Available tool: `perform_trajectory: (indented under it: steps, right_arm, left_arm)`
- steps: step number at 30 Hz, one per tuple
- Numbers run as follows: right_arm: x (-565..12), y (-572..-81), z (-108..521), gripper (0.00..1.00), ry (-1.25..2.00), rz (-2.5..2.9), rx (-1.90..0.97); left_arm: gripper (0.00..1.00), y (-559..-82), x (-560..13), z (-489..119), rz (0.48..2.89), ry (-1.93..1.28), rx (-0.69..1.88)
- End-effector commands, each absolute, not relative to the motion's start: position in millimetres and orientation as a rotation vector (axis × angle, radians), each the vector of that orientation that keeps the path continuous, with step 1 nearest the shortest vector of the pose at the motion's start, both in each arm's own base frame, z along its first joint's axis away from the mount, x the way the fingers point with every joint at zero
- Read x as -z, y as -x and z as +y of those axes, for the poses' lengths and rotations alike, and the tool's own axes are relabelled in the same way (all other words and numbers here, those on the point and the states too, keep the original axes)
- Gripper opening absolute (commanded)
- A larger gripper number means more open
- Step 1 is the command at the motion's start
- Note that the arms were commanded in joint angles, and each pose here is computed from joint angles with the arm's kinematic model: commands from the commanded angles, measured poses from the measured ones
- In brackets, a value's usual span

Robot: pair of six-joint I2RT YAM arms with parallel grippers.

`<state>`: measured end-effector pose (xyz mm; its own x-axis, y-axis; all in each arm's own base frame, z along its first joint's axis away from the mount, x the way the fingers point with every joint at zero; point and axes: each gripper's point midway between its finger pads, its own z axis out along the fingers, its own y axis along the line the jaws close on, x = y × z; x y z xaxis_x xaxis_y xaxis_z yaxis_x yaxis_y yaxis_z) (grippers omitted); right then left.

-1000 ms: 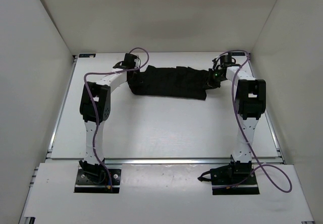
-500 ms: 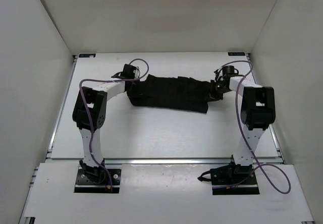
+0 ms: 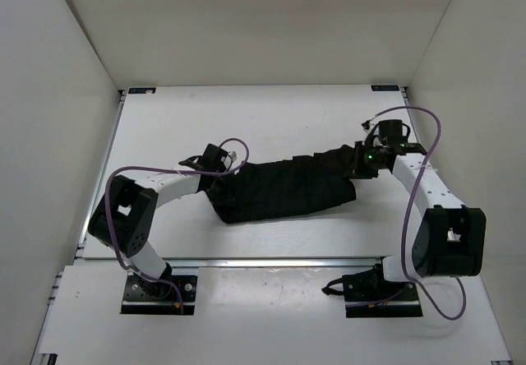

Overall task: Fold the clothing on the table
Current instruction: Fold the skirt

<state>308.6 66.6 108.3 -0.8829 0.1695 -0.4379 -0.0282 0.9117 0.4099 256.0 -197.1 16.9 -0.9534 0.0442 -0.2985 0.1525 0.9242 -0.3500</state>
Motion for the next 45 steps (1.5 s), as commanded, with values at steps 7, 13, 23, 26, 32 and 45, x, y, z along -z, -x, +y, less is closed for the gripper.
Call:
perform_trajectory:
  steps: [7, 13, 23, 26, 32, 45]
  right_arm:
    - [-148, -318, 179, 0.00, 0.158, 2.469, -0.836]
    - [-185, -340, 220, 0.00, 0.234, 2.400, -0.910]
    - [-212, -344, 246, 0.00, 0.203, 2.346, -1.012]
    - [-197, -327, 260, 0.00, 0.184, 2.378, -1.096]
    - [-161, -296, 278, 0.00, 0.154, 2.448, -1.194]
    - [-187, -313, 281, 0.36, 0.143, 2.320, -1.236]
  left_arm:
    - [0.00, -245, 0, -227, 2.872, -0.221, 0.713]
    - [0.00, -263, 0, -278, 2.829, -0.346, 0.848]
    - [0.00, -302, -12, -349, 2.716, -0.336, 1.063]
    - [0.00, -309, -17, -360, 2.691, -0.331, 1.114]
    - [0.00, -315, -23, -352, 2.658, -0.265, 1.182]
    - [0.01, -315, -69, -318, 2.507, -0.077, 1.376]
